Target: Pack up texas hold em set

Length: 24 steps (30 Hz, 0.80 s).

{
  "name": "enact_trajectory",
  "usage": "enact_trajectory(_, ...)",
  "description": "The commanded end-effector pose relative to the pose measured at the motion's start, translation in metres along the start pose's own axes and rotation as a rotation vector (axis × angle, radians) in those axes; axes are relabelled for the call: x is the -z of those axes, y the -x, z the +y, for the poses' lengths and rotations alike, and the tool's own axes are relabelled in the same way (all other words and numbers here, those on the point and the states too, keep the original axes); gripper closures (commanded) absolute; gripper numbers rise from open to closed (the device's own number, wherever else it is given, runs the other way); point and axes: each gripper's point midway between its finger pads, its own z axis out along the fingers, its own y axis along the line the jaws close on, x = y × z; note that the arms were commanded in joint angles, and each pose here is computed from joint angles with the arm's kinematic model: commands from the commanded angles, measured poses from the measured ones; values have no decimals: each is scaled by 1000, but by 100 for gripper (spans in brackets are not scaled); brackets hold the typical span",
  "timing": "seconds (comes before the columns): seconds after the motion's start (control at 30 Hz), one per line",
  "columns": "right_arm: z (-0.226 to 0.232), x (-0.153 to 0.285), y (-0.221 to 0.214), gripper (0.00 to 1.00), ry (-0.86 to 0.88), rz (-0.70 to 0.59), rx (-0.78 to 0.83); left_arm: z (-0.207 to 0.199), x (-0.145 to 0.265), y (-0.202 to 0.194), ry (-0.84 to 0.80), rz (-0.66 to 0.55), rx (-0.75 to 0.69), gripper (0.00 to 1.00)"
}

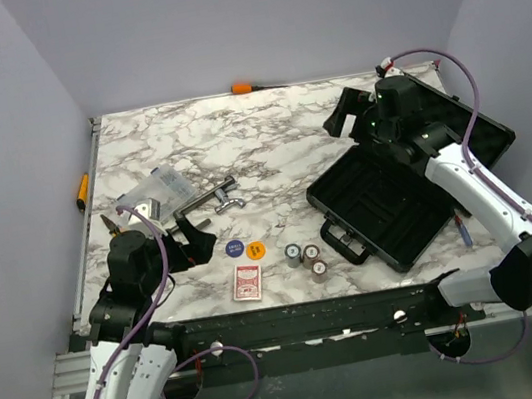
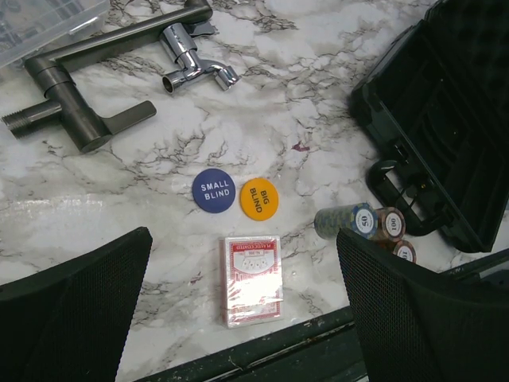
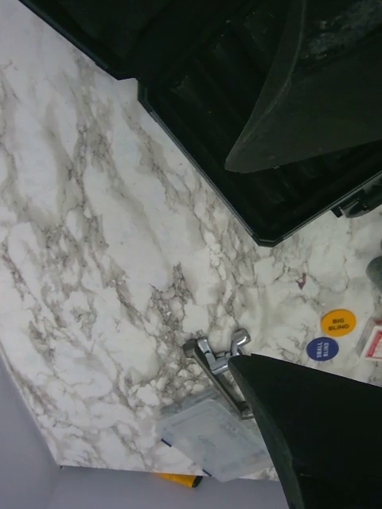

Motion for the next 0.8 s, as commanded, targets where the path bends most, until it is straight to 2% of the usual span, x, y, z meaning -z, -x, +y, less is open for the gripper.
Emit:
enact_trajectory(0.0, -13, 8, -44, 0, -41, 157, -47, -8, -1, 1, -37, 7, -6, 2)
enact_trajectory(0.27, -15, 28, -100, 0, -52, 364, -71, -4, -2, 0, -20, 13, -8, 2)
enact_trajectory(0.53, 7, 46, -133, 0, -26, 435, 31, 0, -3, 0, 6, 9, -11, 3)
enact_trajectory(0.77, 33, 58, -167, 0, 43, 520, 191, -5, -3, -4, -10, 25, -22, 4)
